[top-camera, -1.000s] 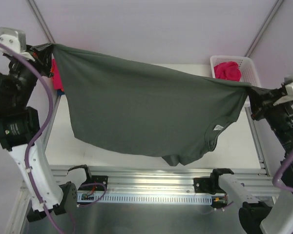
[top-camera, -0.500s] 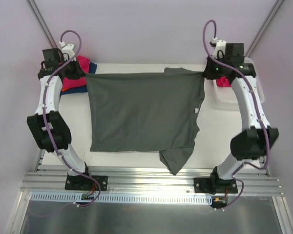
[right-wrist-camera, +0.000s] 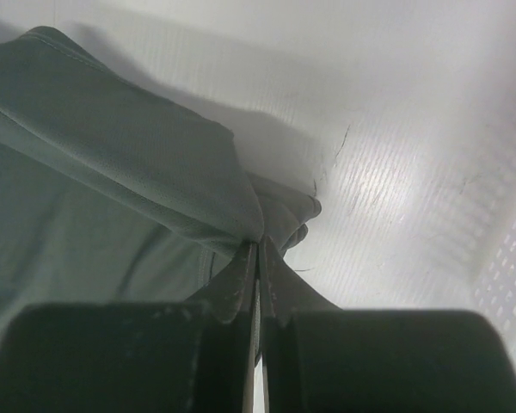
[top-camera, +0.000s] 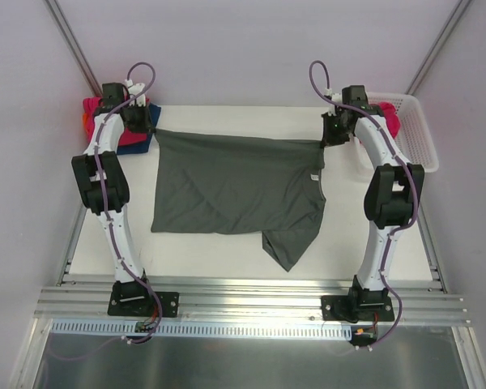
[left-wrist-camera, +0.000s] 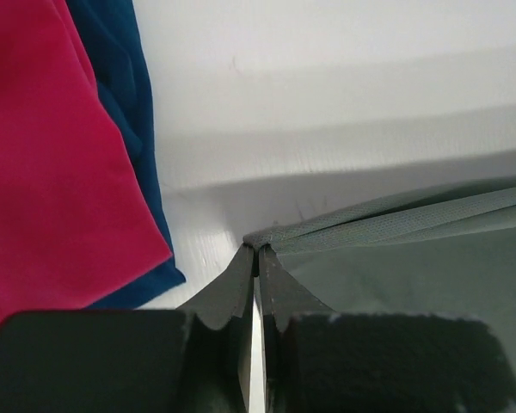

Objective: Fold and stack the t-shirts
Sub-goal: Flatten out the tshirt, then grap the side of the flattened tshirt furthest away from the robot with both arms, then fold the flattened tshirt in 1/3 of the way

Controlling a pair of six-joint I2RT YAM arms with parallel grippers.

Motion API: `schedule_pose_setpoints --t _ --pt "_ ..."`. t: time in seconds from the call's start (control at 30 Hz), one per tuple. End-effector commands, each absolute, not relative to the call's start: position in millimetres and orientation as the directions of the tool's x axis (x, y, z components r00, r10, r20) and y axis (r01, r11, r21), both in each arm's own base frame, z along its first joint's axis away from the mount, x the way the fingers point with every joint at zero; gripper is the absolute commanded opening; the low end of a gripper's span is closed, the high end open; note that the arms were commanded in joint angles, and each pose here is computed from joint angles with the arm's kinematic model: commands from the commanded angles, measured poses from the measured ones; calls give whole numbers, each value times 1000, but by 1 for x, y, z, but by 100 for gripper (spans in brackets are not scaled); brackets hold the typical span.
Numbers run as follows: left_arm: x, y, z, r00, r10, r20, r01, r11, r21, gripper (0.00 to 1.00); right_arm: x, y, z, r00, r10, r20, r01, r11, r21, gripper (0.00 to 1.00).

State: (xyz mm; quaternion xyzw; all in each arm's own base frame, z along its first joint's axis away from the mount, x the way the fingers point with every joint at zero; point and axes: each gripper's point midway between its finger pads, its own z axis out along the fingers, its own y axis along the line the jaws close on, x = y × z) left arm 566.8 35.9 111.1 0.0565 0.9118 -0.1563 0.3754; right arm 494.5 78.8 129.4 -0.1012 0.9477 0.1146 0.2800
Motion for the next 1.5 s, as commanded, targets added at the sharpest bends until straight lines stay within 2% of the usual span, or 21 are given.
schedule_pose_setpoints --t 0.0,0.37,0.63,0.87,1.13,1.47 --pt "592 40 158 -612 20 -791 232 960 -156 0 513 75 167 -749 -128 -650 -250 963 99 0" --pt "587 7 153 -631 36 -775 266 949 -172 0 523 81 155 -750 -165 -640 -273 959 72 1" --pt "536 -8 152 -686 52 -726 292 933 -209 0 472 96 142 -811 -167 -560 -303 940 159 1" --pt "497 2 159 -707 21 -707 248 943 -220 0 421 94 128 -860 -152 -487 -281 938 203 1" --pt "468 -8 141 -765 -7 -644 239 926 -293 0 404 95 125 -872 -141 -469 -272 936 225 1" --pt "456 -13 116 -834 -59 -548 172 917 -360 0 395 96 116 -885 -144 -442 -270 933 237 1"
